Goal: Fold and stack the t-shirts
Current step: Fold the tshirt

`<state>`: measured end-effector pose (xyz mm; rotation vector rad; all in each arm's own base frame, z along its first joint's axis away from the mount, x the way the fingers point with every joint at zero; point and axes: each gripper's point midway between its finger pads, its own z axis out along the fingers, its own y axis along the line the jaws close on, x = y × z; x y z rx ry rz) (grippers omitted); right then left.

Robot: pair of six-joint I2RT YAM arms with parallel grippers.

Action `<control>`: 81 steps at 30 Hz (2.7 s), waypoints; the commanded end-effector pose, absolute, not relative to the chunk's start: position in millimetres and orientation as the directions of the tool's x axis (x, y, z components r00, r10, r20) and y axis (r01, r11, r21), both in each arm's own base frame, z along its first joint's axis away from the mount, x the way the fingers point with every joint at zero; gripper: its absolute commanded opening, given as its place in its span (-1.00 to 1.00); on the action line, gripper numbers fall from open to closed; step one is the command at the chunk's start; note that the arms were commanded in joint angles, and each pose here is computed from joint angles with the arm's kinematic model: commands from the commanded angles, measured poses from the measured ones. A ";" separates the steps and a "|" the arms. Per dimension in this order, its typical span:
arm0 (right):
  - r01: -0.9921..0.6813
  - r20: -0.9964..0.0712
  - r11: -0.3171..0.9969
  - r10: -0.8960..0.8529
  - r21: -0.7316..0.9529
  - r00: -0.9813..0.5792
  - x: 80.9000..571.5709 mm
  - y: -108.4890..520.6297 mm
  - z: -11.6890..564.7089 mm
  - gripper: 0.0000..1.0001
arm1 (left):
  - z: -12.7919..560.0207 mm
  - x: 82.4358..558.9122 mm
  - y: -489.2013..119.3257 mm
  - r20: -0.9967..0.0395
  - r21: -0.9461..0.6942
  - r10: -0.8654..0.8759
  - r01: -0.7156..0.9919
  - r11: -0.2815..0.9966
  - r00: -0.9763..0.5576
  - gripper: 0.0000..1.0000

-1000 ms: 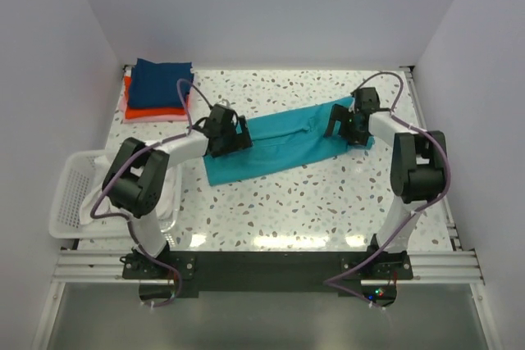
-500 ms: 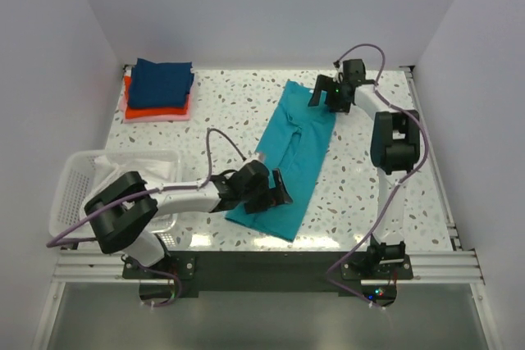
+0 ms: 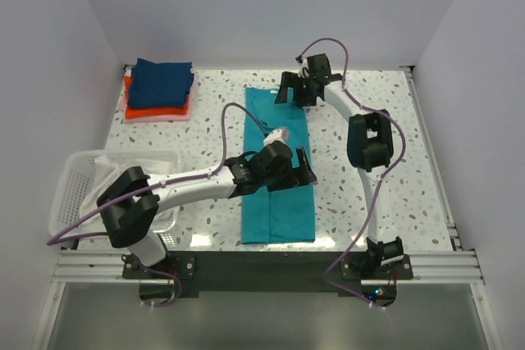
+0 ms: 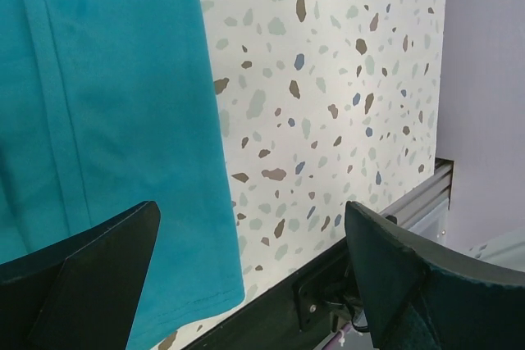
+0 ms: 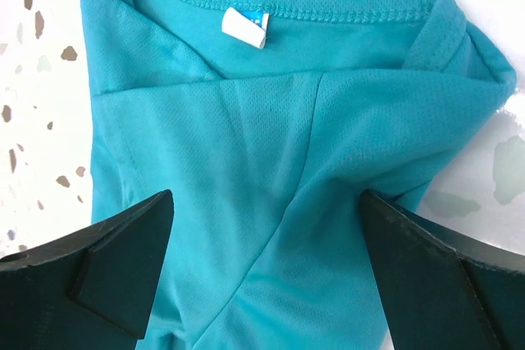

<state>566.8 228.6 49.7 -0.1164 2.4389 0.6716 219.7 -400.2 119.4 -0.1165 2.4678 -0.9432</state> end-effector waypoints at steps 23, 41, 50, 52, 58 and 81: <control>0.010 -0.649 0.921 0.283 0.391 -0.706 340.4 123.8 160.2 0.98 | 74.8 141.9 -231.0 -0.445 -0.421 -0.181 0.026 0.907 -0.877 0.96; 0.071 -0.553 0.912 0.305 0.404 -0.775 267.4 110.9 106.1 0.98 | 26.4 92.2 -240.8 -0.264 -0.509 -0.083 0.066 0.858 -0.961 0.15; 0.125 -0.523 0.927 0.306 0.354 -0.795 254.1 99.2 94.3 0.98 | 14.5 81.1 -237.7 -0.228 -0.473 -0.050 0.066 0.878 -0.972 -0.24; 0.128 -0.515 0.928 0.305 0.351 -0.801 250.4 98.5 92.6 0.98 | 11.6 78.8 -236.7 -0.217 -0.464 -0.047 0.061 0.884 -0.975 -0.36; 0.091 -0.491 0.921 0.283 0.379 -0.824 237.4 108.2 89.4 0.98 | 7.5 77.0 -234.0 -0.209 -0.450 -0.052 0.048 0.892 -0.977 -0.66; -0.034 -0.274 0.953 0.052 0.300 -0.960 96.4 173.0 31.3 0.61 | 8.8 75.8 -235.2 -0.183 -0.432 -0.074 0.013 0.902 -0.980 -1.00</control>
